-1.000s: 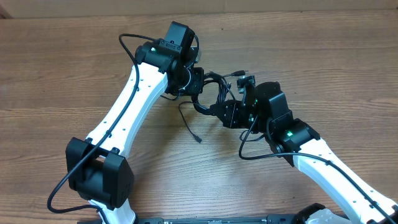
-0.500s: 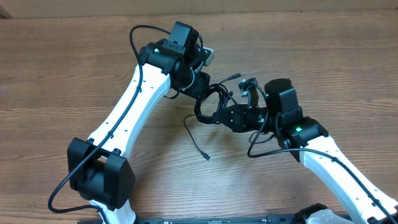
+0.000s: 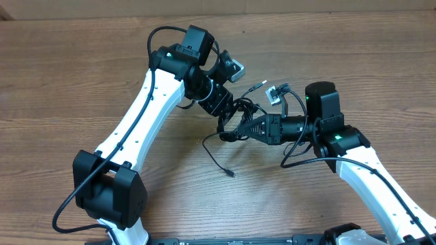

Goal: Untangle cables

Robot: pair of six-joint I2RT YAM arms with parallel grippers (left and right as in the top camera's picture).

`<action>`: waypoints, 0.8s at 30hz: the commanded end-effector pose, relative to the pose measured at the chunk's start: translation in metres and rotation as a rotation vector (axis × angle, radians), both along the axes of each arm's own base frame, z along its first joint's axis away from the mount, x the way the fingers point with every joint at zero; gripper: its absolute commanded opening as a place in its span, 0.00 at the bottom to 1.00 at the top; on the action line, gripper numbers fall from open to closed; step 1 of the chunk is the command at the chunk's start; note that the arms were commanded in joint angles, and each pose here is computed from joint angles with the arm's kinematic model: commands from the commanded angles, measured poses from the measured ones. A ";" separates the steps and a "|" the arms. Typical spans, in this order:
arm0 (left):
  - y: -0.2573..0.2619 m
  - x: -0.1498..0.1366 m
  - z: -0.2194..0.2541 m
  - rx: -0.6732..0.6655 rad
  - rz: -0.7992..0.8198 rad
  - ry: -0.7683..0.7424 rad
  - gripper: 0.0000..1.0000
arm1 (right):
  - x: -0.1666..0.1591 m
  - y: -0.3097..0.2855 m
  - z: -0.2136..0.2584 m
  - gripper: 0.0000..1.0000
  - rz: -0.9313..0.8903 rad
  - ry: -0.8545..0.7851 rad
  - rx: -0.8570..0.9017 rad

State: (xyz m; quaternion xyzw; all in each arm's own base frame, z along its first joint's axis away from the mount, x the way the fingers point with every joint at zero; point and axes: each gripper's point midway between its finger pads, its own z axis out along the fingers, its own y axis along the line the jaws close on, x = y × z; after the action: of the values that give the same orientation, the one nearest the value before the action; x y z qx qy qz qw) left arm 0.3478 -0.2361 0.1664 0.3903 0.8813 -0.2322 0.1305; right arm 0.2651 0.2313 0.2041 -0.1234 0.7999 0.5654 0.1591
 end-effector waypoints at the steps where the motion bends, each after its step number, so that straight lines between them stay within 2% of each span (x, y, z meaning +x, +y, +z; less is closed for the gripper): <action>1: -0.013 -0.021 0.006 -0.095 -0.109 0.017 0.42 | -0.010 0.004 0.023 0.04 0.101 -0.070 0.084; 4: -0.017 -0.028 0.004 -0.128 -0.135 0.041 0.34 | -0.009 0.005 0.024 0.04 0.101 -0.080 0.086; 8: -0.018 -0.030 0.004 -0.139 -0.151 0.041 0.06 | -0.009 0.005 0.024 0.04 0.100 -0.081 0.085; 9: -0.018 -0.030 0.004 -0.138 -0.153 0.039 0.04 | -0.008 0.005 0.023 0.04 0.097 -0.081 0.083; 15: 0.000 -0.017 -0.004 -0.068 -0.116 0.003 0.04 | 0.009 -0.004 0.000 0.04 -0.032 -0.049 -0.039; 18: 0.020 -0.003 -0.008 -0.020 0.004 0.024 0.04 | 0.023 -0.020 -0.026 0.04 -0.161 -0.010 -0.179; 21: 0.033 0.009 -0.006 -0.046 0.139 0.070 0.04 | 0.034 -0.036 -0.045 0.04 -0.261 0.006 -0.294; 24: 0.037 0.018 0.004 -0.142 0.241 0.130 0.04 | 0.039 -0.045 -0.054 0.07 -0.315 0.007 -0.357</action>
State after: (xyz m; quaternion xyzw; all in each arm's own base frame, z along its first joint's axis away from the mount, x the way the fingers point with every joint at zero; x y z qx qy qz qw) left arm 0.3500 -0.2211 0.1562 0.3389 0.8890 -0.2857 0.1150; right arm 0.2837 0.2065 0.1601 -0.0531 0.8720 0.4528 0.1782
